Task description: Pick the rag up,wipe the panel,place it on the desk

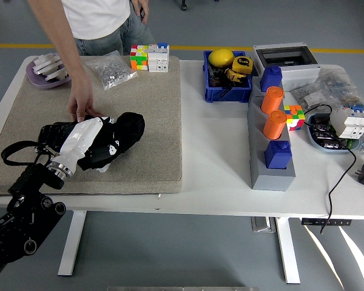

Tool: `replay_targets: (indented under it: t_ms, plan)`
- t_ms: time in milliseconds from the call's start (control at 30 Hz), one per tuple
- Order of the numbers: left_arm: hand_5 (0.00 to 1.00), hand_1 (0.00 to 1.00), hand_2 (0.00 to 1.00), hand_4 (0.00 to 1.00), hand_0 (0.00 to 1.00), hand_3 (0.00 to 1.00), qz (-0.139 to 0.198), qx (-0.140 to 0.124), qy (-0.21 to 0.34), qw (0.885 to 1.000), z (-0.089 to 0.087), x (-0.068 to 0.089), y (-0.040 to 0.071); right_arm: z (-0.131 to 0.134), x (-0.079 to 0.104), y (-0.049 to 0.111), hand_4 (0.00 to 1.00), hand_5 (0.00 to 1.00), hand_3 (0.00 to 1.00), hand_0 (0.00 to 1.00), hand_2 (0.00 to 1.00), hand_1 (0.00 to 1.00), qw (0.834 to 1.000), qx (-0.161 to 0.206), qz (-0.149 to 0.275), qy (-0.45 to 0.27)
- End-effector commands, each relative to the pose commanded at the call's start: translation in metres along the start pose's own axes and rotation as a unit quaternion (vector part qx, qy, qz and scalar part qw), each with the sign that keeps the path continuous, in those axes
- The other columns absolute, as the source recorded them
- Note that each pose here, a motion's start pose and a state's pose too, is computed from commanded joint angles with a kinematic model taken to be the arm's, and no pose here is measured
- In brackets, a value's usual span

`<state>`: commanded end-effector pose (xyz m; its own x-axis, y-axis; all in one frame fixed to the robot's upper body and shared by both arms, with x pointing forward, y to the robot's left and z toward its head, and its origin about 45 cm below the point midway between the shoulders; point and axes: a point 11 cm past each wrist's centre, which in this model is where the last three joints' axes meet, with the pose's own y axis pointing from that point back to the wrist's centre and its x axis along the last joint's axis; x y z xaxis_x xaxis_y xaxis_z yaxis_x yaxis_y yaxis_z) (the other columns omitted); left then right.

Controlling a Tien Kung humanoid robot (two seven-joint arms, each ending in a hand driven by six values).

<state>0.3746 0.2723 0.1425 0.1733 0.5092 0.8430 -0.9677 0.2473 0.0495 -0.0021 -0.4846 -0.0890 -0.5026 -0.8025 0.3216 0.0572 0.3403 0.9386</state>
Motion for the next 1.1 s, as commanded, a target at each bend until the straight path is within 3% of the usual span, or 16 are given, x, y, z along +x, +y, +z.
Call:
replay_targets:
  t_ms: [300,567,900,1100]
  plan:
    - [0.002,0.231,0.501,0.002,0.31,0.362,0.007,0.006,0.008,1.0,-0.002,0.001,0.002,0.001,-0.002,0.0,0.998,0.556,0.646,0.795,0.693,0.647,1.0,-0.001,-0.001,-0.002]
    - [0.002,0.235,0.501,0.002,0.318,0.363,0.023,0.036,0.009,0.999,-0.024,0.01,0.013,0.004,0.0,0.0,0.998,0.556,0.646,0.795,0.693,0.646,1.0,-0.004,-0.001,-0.001]
    - [0.002,0.235,0.5,0.002,0.324,0.362,0.06,0.078,0.005,0.995,-0.056,0.038,0.023,0.003,0.002,0.0,0.998,0.556,0.646,0.795,0.693,0.646,1.0,-0.004,0.002,0.0]
    - [0.002,0.237,0.5,0.002,0.324,0.365,0.072,0.097,0.017,0.993,-0.072,0.046,0.029,0.004,0.002,0.0,0.998,0.556,0.647,0.795,0.693,0.645,1.0,-0.004,0.001,0.0]
